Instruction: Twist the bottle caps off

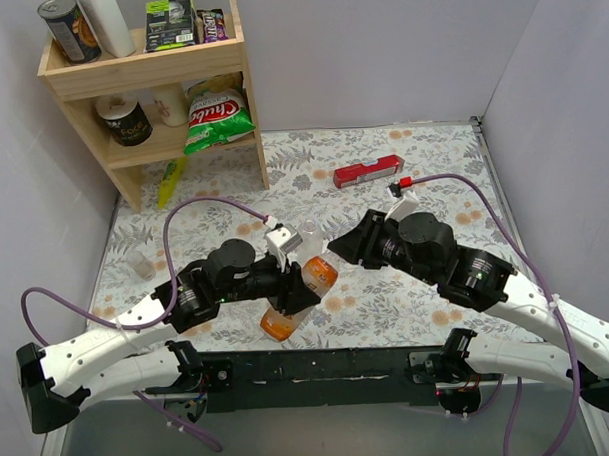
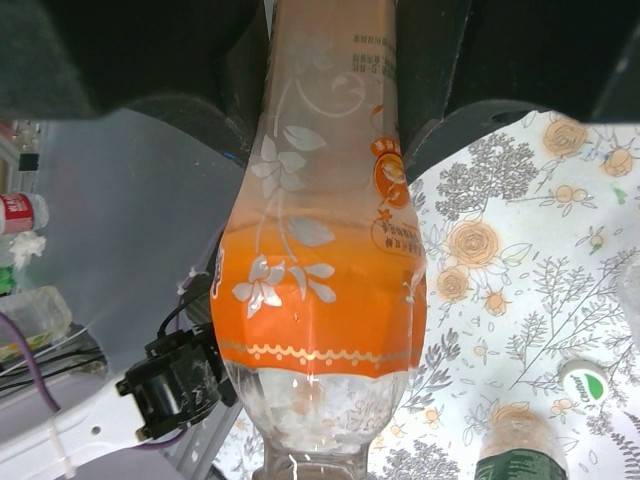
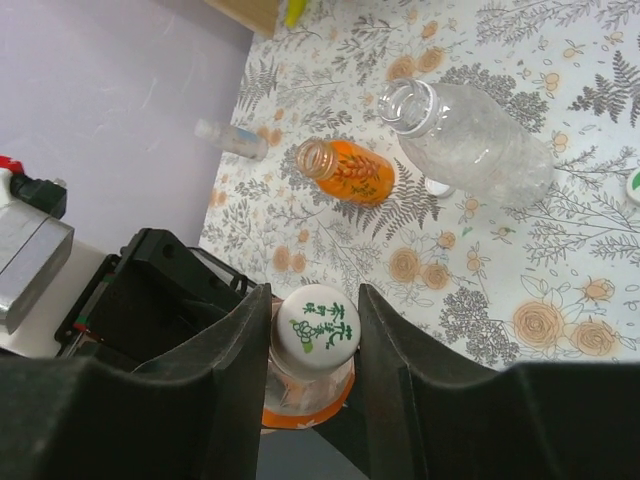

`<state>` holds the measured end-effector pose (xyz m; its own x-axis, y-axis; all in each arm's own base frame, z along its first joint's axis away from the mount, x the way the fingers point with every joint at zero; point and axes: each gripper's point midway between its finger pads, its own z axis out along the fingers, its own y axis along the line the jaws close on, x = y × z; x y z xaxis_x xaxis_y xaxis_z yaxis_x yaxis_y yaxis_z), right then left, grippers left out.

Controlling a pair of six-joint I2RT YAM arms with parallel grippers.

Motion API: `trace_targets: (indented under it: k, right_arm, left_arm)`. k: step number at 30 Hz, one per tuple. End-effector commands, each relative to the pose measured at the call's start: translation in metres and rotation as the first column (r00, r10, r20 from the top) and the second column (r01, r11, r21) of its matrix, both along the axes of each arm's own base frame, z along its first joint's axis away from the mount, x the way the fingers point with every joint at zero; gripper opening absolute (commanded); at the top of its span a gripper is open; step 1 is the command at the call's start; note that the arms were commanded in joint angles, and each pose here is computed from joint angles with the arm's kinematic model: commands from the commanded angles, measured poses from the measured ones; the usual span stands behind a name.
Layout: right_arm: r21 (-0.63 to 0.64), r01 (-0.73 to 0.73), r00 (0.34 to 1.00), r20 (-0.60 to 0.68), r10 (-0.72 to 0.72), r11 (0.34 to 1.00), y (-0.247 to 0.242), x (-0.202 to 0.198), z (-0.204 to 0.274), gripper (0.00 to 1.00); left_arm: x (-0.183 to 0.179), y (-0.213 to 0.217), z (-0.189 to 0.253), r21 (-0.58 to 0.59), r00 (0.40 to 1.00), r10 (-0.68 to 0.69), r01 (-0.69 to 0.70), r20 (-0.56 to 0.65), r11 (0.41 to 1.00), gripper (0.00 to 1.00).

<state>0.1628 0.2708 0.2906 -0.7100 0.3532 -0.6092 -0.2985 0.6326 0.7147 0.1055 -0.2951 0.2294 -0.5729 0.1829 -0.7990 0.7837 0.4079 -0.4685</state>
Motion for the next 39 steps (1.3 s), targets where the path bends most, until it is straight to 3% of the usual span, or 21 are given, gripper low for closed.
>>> trace_targets:
  k: [1, 6, 10, 14, 21, 29, 34, 35, 39]
  right_arm:
    - [0.058, -0.029, 0.99, 0.143, 0.02, 0.998, -0.002, 0.002, 0.031, 0.32]
    - [0.037, -0.149, 0.884, 0.453, 0.116, 0.988, -0.009, -0.007, 0.086, 0.27]
    - [-0.01, -0.211, 0.785, 0.594, 0.175, 0.977, -0.019, -0.02, 0.118, 0.26]
    - [-0.023, -0.257, 0.706, 0.678, 0.204, 0.966, -0.029, -0.035, 0.135, 0.24]
    - [0.036, -0.253, 0.651, 0.746, 0.143, 0.967, -0.055, -0.05, 0.159, 0.21]
    - [0.048, -0.29, 0.659, 0.735, 0.163, 0.956, -0.048, -0.053, 0.155, 0.21]
    - [0.065, -0.165, 0.81, 0.578, 0.098, 0.984, -0.042, -0.026, 0.129, 0.46]
    - [0.066, -0.147, 0.82, 0.566, 0.084, 0.987, -0.042, -0.022, 0.127, 0.55]
    - [0.087, -0.086, 0.865, 0.501, 0.031, 0.992, -0.042, -0.012, 0.117, 0.7]
  left_arm:
    - [-0.015, -0.005, 0.021, -0.122, 0.998, -0.052, 0.049, -0.021, 0.991, 0.1]
    - [-0.036, -0.009, 0.025, -0.198, 0.986, -0.153, 0.138, -0.064, 0.97, 0.1]
    - [-0.047, -0.012, 0.036, -0.263, 0.973, -0.222, 0.2, -0.059, 0.944, 0.1]
    - [-0.045, -0.012, 0.048, -0.286, 0.97, -0.24, 0.22, -0.038, 0.933, 0.09]
    - [-0.043, -0.01, 0.066, -0.346, 0.96, -0.278, 0.25, -0.032, 0.904, 0.09]
    - [-0.04, -0.014, 0.068, -0.348, 0.958, -0.282, 0.248, -0.05, 0.904, 0.08]
    - [-0.026, -0.012, 0.056, -0.281, 0.978, -0.197, 0.171, -0.067, 0.944, 0.08]
    - [-0.022, -0.011, 0.054, -0.271, 0.983, -0.172, 0.148, -0.065, 0.951, 0.08]
    - [-0.014, -0.007, 0.048, -0.231, 0.991, -0.118, 0.101, -0.061, 0.968, 0.08]
